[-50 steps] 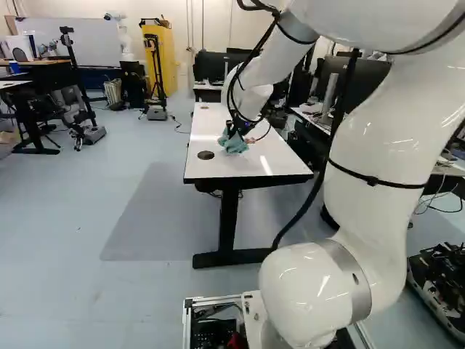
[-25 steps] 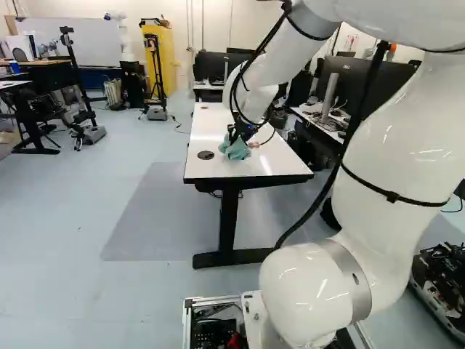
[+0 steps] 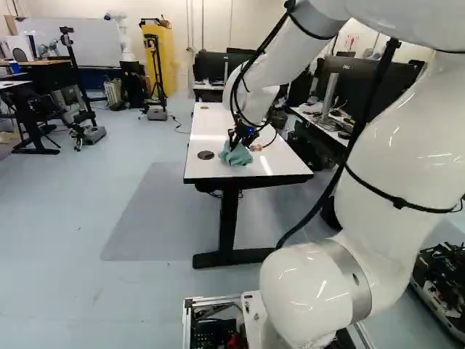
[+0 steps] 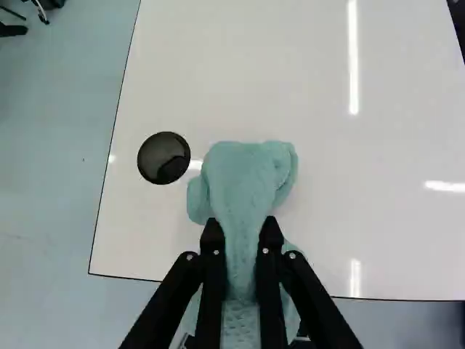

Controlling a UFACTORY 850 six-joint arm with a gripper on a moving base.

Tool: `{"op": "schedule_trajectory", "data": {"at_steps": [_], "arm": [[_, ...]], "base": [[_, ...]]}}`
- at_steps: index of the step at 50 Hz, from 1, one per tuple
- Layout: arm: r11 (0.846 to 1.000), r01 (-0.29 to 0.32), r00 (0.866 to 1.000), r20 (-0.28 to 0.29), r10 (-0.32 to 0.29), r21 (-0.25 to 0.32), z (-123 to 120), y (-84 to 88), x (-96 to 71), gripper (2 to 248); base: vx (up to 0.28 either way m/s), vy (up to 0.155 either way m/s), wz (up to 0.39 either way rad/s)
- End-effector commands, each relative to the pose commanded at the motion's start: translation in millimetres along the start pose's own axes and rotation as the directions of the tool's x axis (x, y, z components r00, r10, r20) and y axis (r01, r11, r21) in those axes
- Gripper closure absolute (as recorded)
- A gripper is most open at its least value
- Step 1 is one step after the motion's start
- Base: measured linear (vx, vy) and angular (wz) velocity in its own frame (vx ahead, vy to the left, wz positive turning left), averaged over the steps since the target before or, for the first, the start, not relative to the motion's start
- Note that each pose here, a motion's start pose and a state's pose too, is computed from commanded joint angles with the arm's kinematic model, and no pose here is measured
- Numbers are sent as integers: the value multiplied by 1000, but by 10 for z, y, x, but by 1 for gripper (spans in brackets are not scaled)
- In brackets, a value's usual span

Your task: Clean the table with the green towel

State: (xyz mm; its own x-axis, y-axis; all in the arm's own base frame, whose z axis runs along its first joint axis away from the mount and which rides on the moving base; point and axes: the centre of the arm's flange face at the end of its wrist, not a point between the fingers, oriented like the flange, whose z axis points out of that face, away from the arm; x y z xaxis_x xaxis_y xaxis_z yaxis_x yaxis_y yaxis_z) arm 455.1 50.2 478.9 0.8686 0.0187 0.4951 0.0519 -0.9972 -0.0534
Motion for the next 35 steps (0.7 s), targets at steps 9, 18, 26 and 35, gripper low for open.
{"op": "schedule_trajectory", "data": {"at_steps": [9, 18, 26, 35], "arm": [[1000, 3, 1000, 20, -3, 1, -29, -10, -71, 202], [1000, 3, 1000, 21, -3, 1, -29, -10, -73, 202], [1000, 3, 1000, 21, -3, 1, -29, -10, -73, 202], [1000, 2, 1000, 21, -2, 1, -30, -6, -73, 202]], "base": [[0, 0, 0], [0, 0, 0], [0, 0, 0], [0, 0, 0]]}}
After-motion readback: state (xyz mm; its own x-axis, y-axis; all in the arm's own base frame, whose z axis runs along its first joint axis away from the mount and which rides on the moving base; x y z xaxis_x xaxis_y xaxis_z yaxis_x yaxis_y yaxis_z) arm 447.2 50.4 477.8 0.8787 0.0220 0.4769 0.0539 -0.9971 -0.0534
